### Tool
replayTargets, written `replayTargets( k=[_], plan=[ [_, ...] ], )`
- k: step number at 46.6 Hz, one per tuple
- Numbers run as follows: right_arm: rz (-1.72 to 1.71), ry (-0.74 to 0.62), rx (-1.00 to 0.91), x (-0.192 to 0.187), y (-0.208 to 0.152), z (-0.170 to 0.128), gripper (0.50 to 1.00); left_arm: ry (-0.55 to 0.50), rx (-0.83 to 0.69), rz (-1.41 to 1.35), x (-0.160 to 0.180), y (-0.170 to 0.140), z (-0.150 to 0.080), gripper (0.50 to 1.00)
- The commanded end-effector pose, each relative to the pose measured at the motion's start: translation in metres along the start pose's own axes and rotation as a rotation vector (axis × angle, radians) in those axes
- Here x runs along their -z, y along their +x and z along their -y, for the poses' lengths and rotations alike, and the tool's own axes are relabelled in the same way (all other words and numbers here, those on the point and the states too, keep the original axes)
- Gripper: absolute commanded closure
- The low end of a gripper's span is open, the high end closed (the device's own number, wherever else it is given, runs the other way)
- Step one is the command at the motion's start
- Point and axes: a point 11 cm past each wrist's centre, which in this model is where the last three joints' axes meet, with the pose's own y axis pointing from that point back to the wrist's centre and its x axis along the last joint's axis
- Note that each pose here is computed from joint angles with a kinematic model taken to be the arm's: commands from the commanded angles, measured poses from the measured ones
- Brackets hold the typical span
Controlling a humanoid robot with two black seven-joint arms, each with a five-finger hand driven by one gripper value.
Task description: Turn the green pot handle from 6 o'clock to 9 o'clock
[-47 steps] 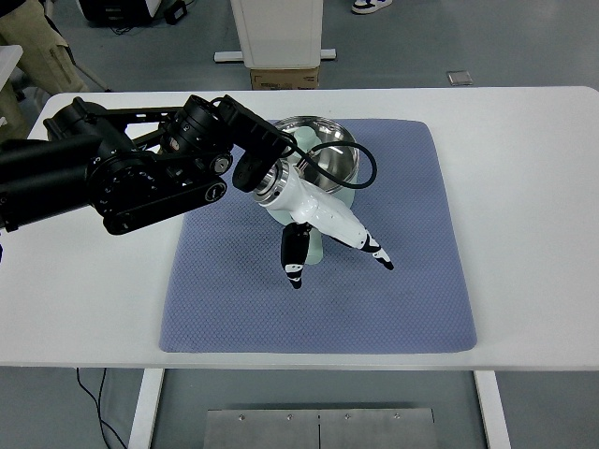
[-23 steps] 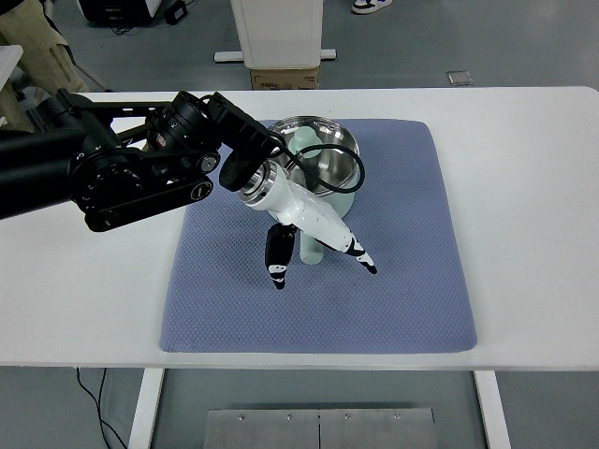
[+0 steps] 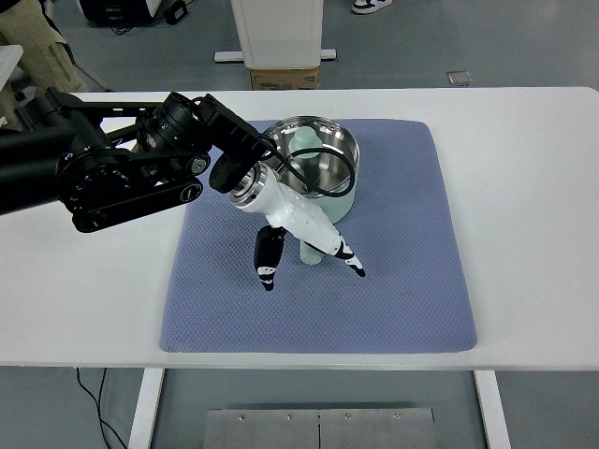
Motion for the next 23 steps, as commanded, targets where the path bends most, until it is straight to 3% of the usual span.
replayTargets(
  k=[1,23],
  plan=[
    [-0.001,0.0,0.0,0.0,0.0,0.0,0.5,0.005,0.002,-0.003,0.002,-0.002,-0.001,0.5],
    [0.001,0.0,0.0,0.0,0.0,0.0,0.5,0.022,0.015,-0.011,0.007,-0.01,-0.011,0.5]
  ],
)
